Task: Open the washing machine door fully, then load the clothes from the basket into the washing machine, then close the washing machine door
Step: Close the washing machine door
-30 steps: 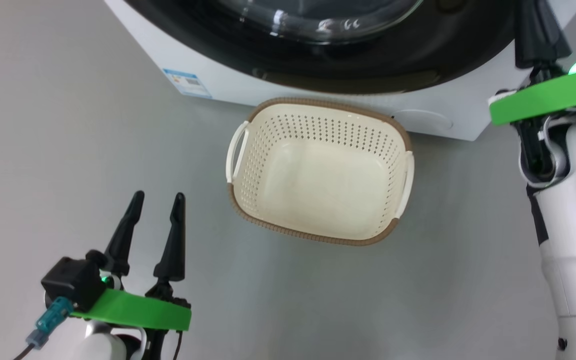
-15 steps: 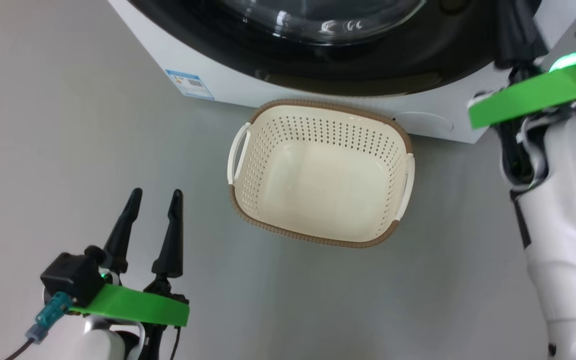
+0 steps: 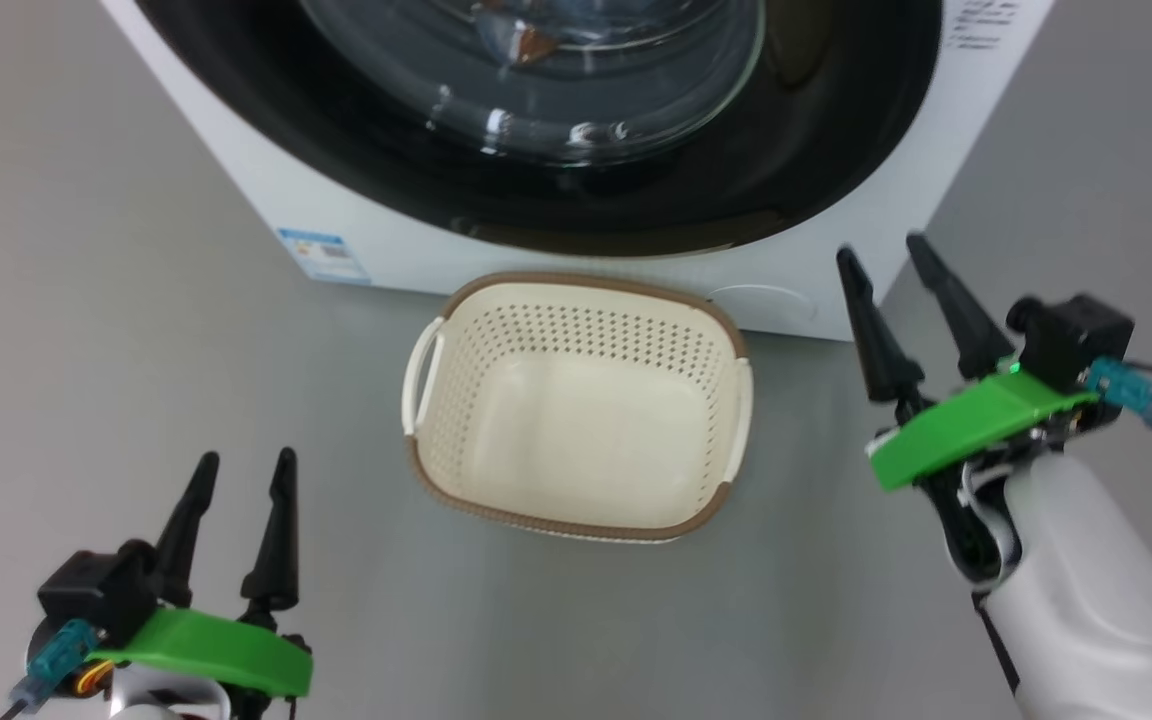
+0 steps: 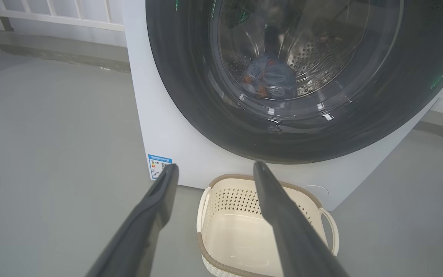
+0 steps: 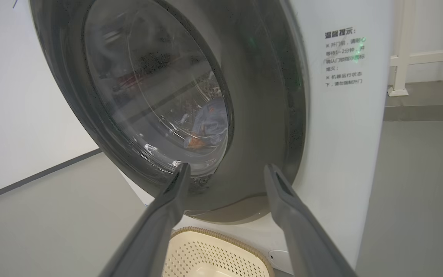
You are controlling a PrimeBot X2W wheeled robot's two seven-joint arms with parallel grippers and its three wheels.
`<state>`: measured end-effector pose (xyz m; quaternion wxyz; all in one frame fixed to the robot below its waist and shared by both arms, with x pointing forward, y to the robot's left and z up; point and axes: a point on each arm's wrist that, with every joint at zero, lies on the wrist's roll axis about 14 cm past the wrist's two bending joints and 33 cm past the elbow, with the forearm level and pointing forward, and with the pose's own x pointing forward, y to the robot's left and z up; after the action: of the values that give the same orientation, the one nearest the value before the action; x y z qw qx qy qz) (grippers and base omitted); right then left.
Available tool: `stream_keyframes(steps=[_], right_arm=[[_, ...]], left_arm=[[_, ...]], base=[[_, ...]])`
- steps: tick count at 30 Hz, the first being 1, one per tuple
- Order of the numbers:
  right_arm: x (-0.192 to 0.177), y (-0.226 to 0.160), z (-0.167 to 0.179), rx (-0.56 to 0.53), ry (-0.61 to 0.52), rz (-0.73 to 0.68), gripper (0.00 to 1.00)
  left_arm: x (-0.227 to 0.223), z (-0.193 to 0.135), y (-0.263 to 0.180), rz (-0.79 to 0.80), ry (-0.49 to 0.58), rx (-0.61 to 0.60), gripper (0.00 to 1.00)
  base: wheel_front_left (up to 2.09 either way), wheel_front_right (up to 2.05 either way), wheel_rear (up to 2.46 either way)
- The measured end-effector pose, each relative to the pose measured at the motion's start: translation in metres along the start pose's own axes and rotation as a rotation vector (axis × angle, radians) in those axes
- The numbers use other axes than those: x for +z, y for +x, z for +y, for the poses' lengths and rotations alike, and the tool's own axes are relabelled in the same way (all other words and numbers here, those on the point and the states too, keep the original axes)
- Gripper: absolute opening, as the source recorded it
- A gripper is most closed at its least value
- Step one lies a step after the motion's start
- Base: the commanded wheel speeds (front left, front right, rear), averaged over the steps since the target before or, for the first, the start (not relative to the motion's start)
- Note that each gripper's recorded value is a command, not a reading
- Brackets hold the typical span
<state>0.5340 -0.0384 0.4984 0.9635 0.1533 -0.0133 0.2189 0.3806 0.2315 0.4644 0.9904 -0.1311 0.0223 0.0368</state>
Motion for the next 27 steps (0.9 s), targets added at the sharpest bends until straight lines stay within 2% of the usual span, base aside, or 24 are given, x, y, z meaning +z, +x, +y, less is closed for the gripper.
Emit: stream_keyframes(steps=[14,27], right_arm=[[-0.003,-0.096,-0.061,-0.198,-0.064,0.075,1.00],[0.006,-0.165,-0.091,-0.355,-0.059,0.060,1.00]], left_arm=[[-0.009,-0.022,0.004,0.029,0.011,-0.093,1.00],[-0.016,-0.032,0.001,0.051,0.011,-0.131,1.00]], base=[[0.00,0.00,0.00],[0.00,0.00,0.00]])
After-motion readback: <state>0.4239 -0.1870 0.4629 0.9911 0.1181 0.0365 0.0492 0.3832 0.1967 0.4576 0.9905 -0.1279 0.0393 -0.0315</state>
